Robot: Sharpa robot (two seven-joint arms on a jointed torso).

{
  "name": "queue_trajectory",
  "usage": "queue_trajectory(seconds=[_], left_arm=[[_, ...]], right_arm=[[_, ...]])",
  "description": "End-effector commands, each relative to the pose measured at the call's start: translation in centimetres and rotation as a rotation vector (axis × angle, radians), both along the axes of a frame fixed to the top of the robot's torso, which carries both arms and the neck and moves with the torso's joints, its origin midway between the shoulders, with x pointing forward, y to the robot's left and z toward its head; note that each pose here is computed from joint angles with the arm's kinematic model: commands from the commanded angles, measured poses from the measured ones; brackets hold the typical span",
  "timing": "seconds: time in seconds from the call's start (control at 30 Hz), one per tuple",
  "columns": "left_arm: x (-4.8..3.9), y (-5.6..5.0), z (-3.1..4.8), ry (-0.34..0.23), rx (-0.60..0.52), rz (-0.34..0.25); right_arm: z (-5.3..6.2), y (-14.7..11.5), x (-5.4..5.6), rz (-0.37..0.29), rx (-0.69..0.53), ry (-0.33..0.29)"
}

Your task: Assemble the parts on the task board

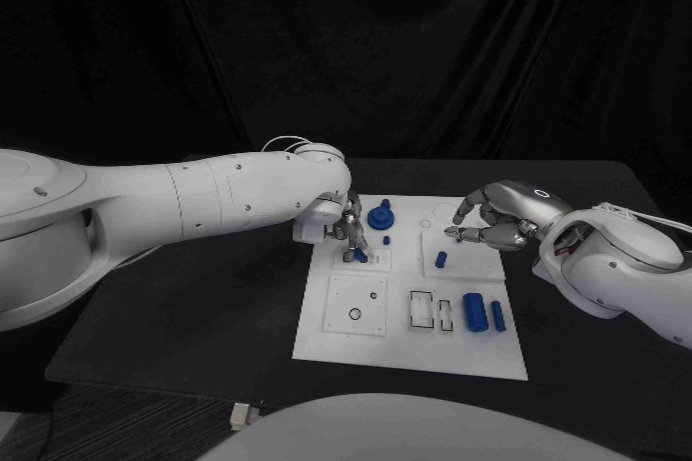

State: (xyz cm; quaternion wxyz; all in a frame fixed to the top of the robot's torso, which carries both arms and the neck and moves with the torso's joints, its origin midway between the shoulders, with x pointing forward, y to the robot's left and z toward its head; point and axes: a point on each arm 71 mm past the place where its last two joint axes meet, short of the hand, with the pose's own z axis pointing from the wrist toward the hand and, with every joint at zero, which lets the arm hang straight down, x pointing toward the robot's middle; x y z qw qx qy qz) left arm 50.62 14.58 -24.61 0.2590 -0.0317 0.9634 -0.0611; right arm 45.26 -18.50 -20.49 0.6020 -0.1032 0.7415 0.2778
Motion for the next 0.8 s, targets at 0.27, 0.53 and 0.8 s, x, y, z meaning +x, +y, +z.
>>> queue_trajectory(seconds=[0.27, 0.53, 0.8], left_arm=[[-0.19, -0.19, -0.36, 0.017, 0.008, -0.001], [-0.17, -0.16, -0.44, 0.018, 0.006, -0.001], [-0.16, -0.15, -0.50, 0.019, 0.004, -0.002]], right_arm=[[-0.23, -0.09, -0.03, -0.013, -0.011, 0.012], [-0.26, -0.17, -0.03, -0.016, -0.012, 0.013], [-0.27, -0.15, -0.02, -0.017, -0.012, 0.013]])
